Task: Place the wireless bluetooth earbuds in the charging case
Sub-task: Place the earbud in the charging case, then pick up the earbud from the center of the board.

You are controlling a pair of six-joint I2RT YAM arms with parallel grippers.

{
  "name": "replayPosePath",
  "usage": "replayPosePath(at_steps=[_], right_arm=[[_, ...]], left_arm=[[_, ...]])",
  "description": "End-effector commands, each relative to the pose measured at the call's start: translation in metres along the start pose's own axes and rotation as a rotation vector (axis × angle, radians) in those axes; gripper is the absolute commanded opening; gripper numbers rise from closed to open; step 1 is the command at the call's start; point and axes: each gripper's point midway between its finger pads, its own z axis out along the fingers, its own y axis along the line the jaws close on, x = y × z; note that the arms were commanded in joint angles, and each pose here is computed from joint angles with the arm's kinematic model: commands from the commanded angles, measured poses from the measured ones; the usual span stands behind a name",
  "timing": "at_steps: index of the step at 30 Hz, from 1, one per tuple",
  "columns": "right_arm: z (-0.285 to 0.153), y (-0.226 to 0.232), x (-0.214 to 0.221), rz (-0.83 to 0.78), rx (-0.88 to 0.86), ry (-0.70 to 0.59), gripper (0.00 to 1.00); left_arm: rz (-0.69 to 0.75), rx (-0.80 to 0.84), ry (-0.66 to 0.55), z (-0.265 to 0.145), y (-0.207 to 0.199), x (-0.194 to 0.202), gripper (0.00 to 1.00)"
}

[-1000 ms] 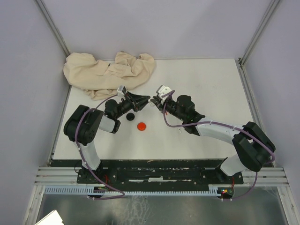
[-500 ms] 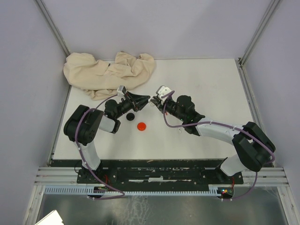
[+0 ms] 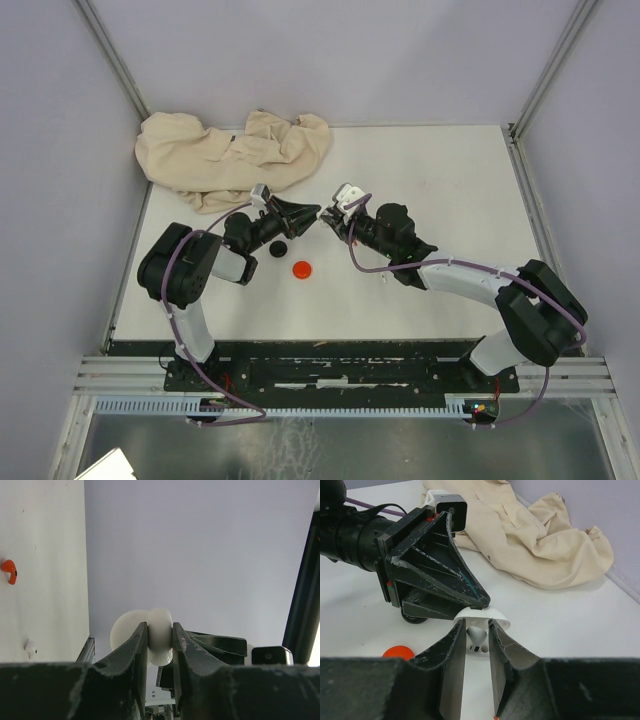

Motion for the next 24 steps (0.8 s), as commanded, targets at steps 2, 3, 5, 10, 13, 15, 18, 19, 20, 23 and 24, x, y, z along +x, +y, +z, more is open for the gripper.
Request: replayPosePath(at_steps=[2,3,5,10,13,15,18,19,20,23,24], right_arm=[[0.000,0.003,-0.021,0.010,-0.016,-0.059,0.33],[0.000,0.003,-0.022,0.011,-0.016,-0.061,0.33],[0.001,0.002,-0.025,0.014,-0.015,-0.070,0.34],[-0.005,-0.003,-0.048,0.044,0.013,-0.142,0.36],[-0.013,-0.014,-0.067,0.064,0.069,-0.181,0.39],[-0.019,-0.024,-0.076,0.071,0.119,-0.175,0.40],[-0.026,-0.031,-0.081,0.067,0.149,-0.144,0.41],[-0.027,-0.034,-0.082,0.071,0.163,-0.126,0.42],[-0.029,-0.039,-0.077,0.091,0.192,-0.091,0.43],[-0.040,-0.066,-0.053,0.194,0.371,0.128,0.47],[-0.045,-0.075,-0.043,0.212,0.421,0.210,0.48]], left_arm=[[0.017,0.073,0.010,0.006,-0.020,-0.001,0.03],[0.018,0.070,0.011,0.006,-0.019,0.000,0.03],[0.021,0.066,0.010,0.007,-0.017,-0.001,0.03],[0.019,0.056,0.007,0.007,-0.013,-0.002,0.03],[0.014,0.048,0.004,0.008,-0.009,-0.003,0.03],[0.014,0.046,0.004,0.008,-0.008,-0.004,0.03],[0.012,0.043,0.004,0.008,-0.006,-0.004,0.03],[0.012,0.045,0.004,0.008,-0.006,-0.004,0.03],[0.011,0.046,0.005,0.008,-0.006,-0.004,0.03],[0.016,0.052,0.005,0.008,-0.009,-0.004,0.03],[0.018,0.050,0.005,0.008,-0.009,-0.004,0.03]])
